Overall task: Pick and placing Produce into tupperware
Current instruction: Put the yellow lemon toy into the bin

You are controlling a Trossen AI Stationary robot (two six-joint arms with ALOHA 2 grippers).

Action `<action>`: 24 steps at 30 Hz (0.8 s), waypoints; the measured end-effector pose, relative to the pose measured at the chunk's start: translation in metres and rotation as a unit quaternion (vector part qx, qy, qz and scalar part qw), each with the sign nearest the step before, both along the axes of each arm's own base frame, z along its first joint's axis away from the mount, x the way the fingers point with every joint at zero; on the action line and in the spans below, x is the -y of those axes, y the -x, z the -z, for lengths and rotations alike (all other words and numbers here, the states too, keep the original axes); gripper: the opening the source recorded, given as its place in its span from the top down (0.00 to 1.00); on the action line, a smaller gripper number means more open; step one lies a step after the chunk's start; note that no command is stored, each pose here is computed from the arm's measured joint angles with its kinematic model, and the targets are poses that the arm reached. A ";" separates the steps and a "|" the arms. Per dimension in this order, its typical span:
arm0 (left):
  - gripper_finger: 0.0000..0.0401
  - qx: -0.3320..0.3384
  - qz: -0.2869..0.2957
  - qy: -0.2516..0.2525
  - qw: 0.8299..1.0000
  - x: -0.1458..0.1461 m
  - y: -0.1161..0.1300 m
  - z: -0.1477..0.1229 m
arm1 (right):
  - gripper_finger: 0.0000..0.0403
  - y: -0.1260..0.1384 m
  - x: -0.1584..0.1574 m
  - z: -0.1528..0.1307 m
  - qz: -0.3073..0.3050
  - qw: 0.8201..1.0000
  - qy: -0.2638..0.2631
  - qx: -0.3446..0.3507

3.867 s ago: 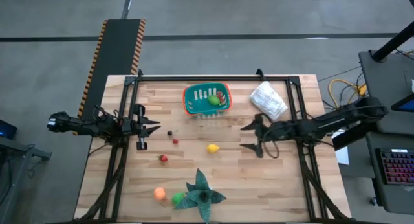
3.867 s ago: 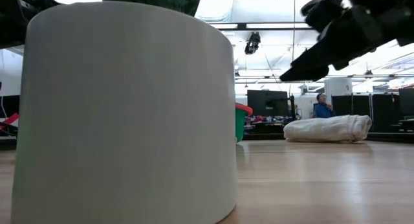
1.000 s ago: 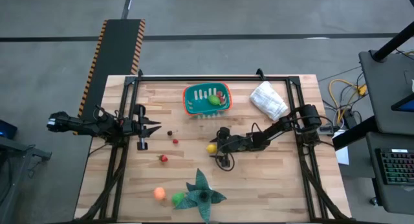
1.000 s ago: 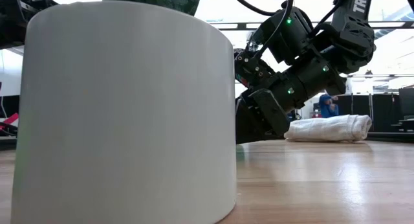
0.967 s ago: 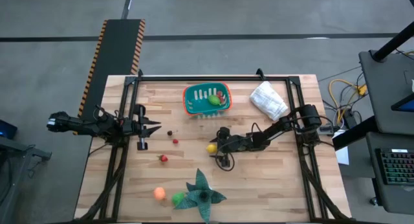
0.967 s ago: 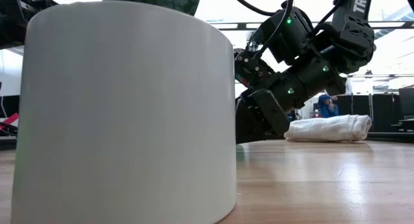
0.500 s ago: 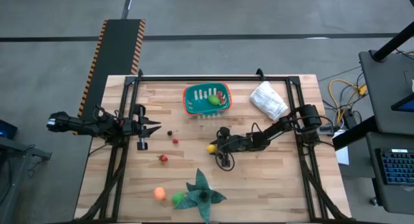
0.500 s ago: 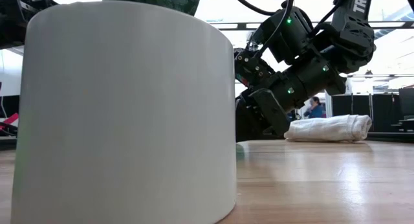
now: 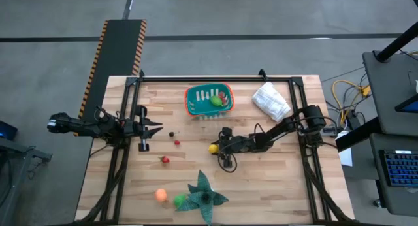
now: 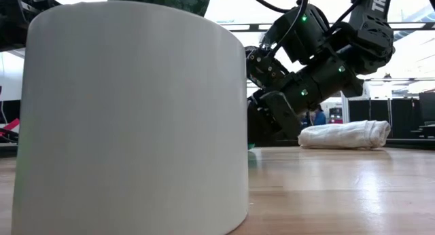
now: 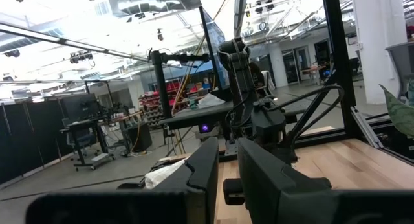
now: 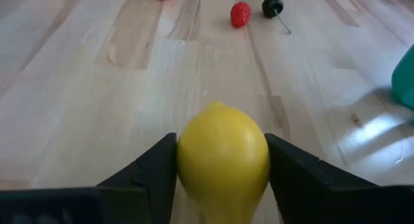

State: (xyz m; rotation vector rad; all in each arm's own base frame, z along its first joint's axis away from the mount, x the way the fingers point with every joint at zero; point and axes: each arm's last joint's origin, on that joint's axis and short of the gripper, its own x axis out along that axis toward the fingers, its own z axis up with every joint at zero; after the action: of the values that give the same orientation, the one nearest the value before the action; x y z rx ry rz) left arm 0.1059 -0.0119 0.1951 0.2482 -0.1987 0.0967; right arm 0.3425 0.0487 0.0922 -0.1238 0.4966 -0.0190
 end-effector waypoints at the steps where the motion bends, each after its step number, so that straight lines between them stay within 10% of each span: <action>1: 0.89 0.000 0.000 0.000 1.000 0.000 0.000 0.000 | 0.53 0.000 0.000 -0.001 0.000 1.000 -0.001 0.002; 24: 0.89 -0.002 0.000 -0.001 1.000 0.000 0.000 0.000 | 0.53 0.028 0.008 -0.109 0.017 0.989 0.115 0.093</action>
State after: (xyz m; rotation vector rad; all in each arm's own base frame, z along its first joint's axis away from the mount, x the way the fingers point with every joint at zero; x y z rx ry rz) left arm 0.1063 -0.0119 0.1947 0.2494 -0.1954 0.0962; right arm 0.3149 0.0406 0.2012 -0.3359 0.3095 -0.1194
